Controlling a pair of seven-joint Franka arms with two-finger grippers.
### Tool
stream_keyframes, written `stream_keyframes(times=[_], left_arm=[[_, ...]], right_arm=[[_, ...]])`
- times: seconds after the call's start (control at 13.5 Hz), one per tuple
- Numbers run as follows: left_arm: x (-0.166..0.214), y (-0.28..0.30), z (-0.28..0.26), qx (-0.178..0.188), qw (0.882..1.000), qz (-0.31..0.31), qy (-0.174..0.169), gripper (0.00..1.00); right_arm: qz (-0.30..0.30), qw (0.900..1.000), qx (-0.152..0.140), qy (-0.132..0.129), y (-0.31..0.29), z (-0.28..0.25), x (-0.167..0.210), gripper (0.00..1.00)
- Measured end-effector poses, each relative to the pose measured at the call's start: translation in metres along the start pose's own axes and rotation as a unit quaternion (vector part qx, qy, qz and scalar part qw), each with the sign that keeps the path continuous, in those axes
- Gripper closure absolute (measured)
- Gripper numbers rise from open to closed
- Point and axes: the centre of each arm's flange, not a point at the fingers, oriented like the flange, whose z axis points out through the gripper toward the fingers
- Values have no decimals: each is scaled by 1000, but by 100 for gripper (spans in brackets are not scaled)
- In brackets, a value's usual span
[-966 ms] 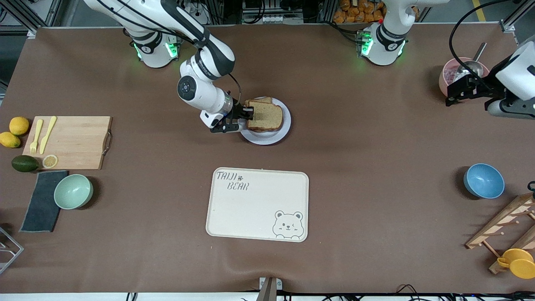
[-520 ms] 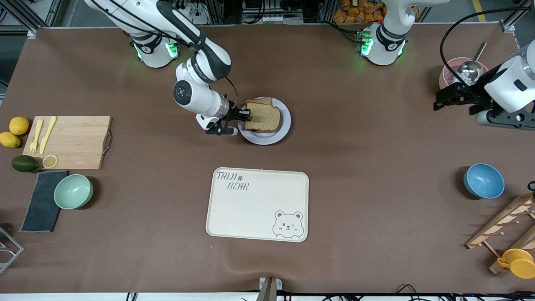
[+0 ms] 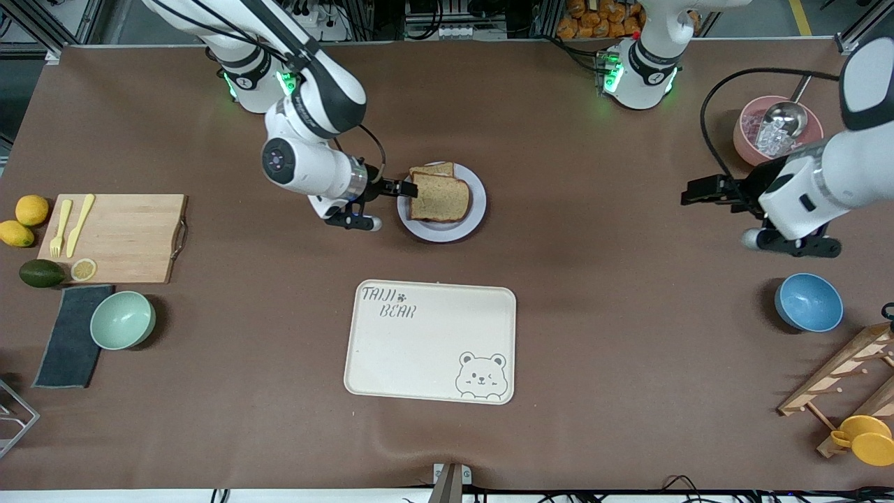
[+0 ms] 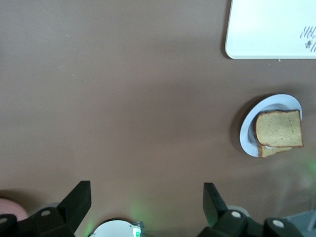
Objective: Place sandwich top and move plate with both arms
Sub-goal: 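Retract the right gripper while the left gripper reaches the plate rim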
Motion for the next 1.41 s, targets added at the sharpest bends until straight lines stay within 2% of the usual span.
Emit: stream_keyframes(times=[0.07, 0.22, 0.45, 0.59, 0.89, 0.97, 1.11, 1.26, 1.41], left_arm=[[5, -3, 16, -6, 1000, 10, -13, 0], [9, -7, 46, -34, 998, 43, -36, 0], [17, -29, 94, -104, 989, 95, -52, 0], [18, -25, 124, -131, 983, 111, -64, 0], [15, 34, 176, -142, 977, 144, -70, 0], [13, 45, 187, -161, 974, 142, -67, 0], [12, 64, 214, -196, 971, 130, -45, 0], [8, 88, 251, -214, 970, 113, -18, 0], [1, 111, 293, -221, 970, 99, -11, 0]], right_arm=[[8, 1000, -6, 0, 9, -19, 9, 0], [14, 999, -41, 3, 37, -64, 35, 0], [6, 997, -83, -1, 78, -158, 73, 0], [6, 995, -96, 6, 108, -203, 89, 0], [-22, 994, -104, 17, 170, -267, 108, 0], [-22, 993, -110, 19, 179, -286, 108, 0], [-23, 989, -141, 33, 183, -323, 102, 0], [-24, 985, -162, 50, 180, -353, 91, 0], [-33, 983, -166, 72, 177, -378, 75, 0]])
